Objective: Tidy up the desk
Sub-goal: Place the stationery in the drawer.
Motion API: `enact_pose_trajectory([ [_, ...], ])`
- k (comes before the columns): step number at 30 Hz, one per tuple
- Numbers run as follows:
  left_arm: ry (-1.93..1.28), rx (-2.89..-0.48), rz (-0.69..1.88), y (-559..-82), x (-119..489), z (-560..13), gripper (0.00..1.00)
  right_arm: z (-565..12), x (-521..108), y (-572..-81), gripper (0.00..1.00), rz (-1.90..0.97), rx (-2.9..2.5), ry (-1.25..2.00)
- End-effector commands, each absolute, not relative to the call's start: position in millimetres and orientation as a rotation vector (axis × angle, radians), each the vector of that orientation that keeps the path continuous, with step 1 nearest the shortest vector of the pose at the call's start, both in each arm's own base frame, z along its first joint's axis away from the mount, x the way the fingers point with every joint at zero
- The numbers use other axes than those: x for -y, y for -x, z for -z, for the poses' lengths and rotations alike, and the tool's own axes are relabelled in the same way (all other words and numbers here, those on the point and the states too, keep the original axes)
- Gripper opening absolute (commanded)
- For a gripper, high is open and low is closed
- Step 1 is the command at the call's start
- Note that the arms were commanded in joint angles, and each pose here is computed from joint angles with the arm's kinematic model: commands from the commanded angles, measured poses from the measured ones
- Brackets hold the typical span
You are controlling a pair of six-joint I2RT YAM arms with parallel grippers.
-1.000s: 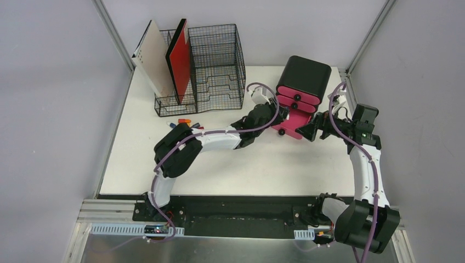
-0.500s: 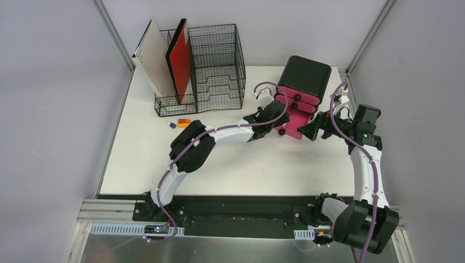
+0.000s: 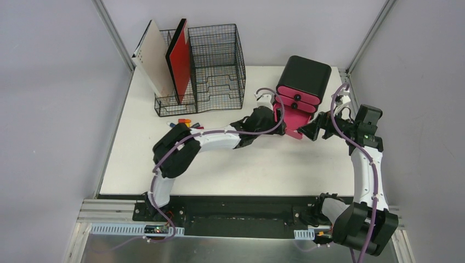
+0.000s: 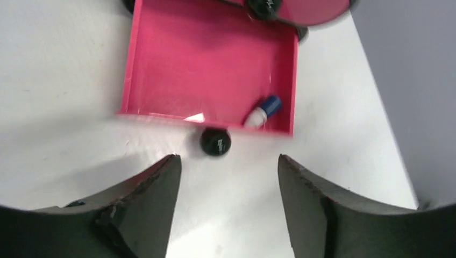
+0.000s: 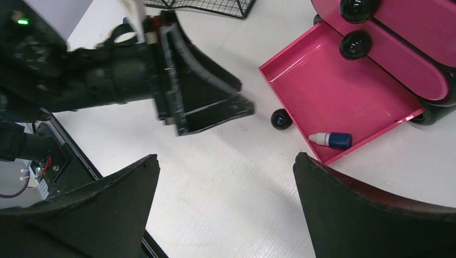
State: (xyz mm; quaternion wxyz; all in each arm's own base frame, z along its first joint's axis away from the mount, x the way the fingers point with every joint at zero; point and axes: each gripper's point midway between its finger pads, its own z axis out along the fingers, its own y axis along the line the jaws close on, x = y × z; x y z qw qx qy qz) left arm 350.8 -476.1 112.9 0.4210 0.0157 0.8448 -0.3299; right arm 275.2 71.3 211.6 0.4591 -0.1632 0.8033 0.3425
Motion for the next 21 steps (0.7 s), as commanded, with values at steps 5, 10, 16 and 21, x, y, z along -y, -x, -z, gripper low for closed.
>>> enact_pose_trajectory([
  [5, -0.512, -1.840, 0.785, -304, 415, -196, 0.79, -236, -69, -277, 0.99, -0.792, -1.901, 0.464],
  [10, -0.475, -1.932, 0.606, -301, 335, -170, 0.92, -235, -69, -278, 0.99, -0.788, -1.903, 0.466],
  [16, -0.261, -2.042, 0.547, -298, 235, -142, 0.96, -233, -67, -279, 0.99, -0.776, -1.912, 0.464],
  [21, -0.001, -2.070, 0.544, -296, 181, -126, 0.99, -231, -66, -279, 0.99, -0.774, -1.915, 0.461],
])
